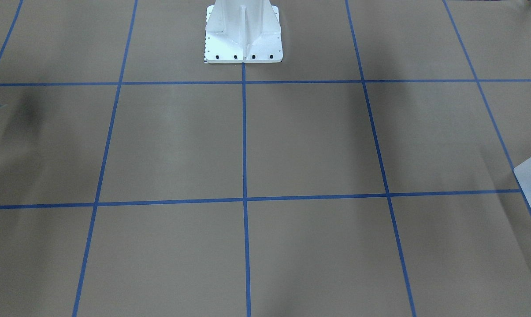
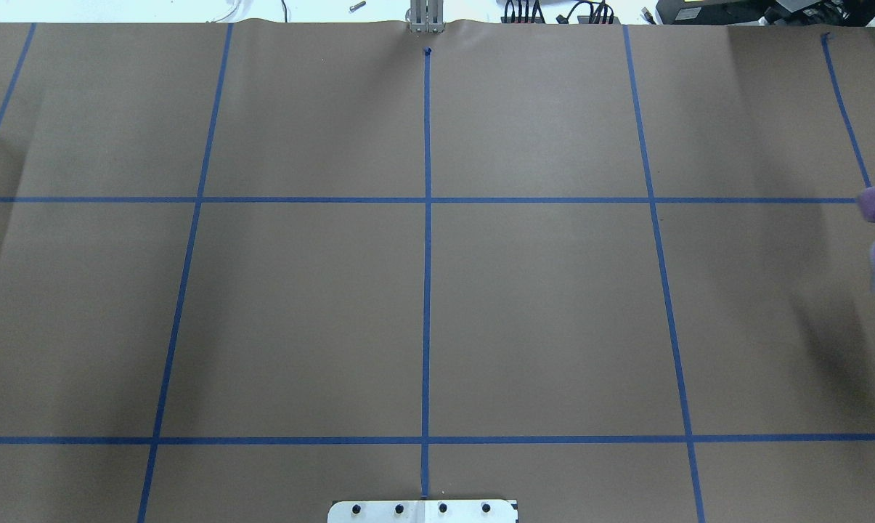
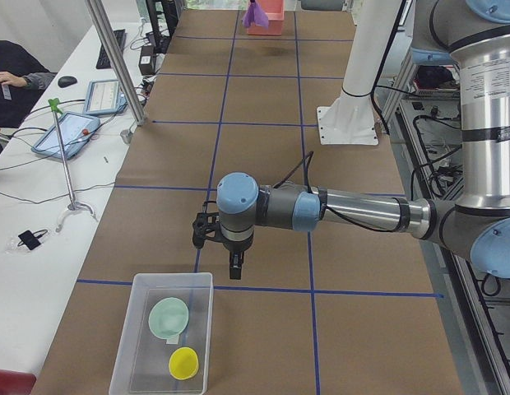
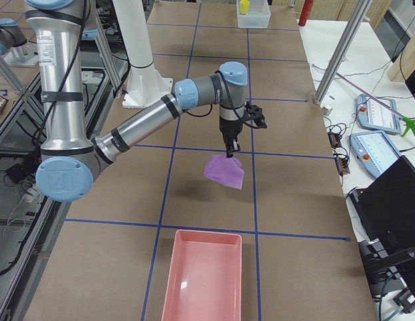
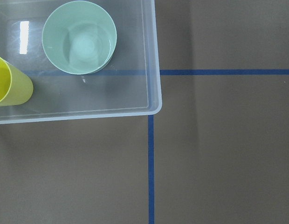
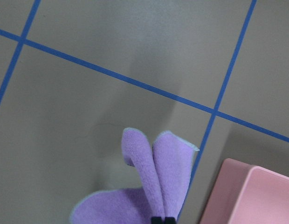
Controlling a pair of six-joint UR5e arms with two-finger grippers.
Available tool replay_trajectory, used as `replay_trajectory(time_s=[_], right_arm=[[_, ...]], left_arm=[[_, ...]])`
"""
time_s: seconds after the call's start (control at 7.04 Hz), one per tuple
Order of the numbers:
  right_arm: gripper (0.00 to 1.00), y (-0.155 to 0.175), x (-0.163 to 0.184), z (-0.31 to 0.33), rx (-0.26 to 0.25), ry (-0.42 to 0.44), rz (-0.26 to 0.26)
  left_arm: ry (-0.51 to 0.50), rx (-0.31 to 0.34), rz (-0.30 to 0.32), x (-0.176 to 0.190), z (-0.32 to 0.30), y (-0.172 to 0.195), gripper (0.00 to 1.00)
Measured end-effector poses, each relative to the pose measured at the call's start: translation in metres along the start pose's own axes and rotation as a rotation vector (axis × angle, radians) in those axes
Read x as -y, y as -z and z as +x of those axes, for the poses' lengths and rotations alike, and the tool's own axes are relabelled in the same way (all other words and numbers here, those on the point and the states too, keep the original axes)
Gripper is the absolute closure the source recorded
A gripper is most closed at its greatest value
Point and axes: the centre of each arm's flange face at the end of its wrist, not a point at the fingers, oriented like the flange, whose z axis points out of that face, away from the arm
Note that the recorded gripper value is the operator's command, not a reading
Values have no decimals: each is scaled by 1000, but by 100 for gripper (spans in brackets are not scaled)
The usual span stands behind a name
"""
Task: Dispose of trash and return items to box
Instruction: 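Lift the purple cloth with the right gripper and drop it into the pink bin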
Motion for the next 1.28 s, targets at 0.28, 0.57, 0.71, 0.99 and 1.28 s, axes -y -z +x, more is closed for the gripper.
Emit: replay_trajectory(time_s=[0.28,0.57,0.71,0.99,1.28], right_arm=[[100,-17,-43,102,22,62,-25],[100,-66,-84,182,55,96,-31],[100,-106,-104,212,54,100,-25],[1,-147,-126,236,51,42,-9],[1,-149,-121,227,110,-49,36]], left_arm=[[-2,0,2,1,0,0,1],[-6,0,4,2,2,1,1],[-7,-1,5,3,3,2,1],[-9,-2,9,4,4,4,1],[-11,-4,11,4,6,5,1]])
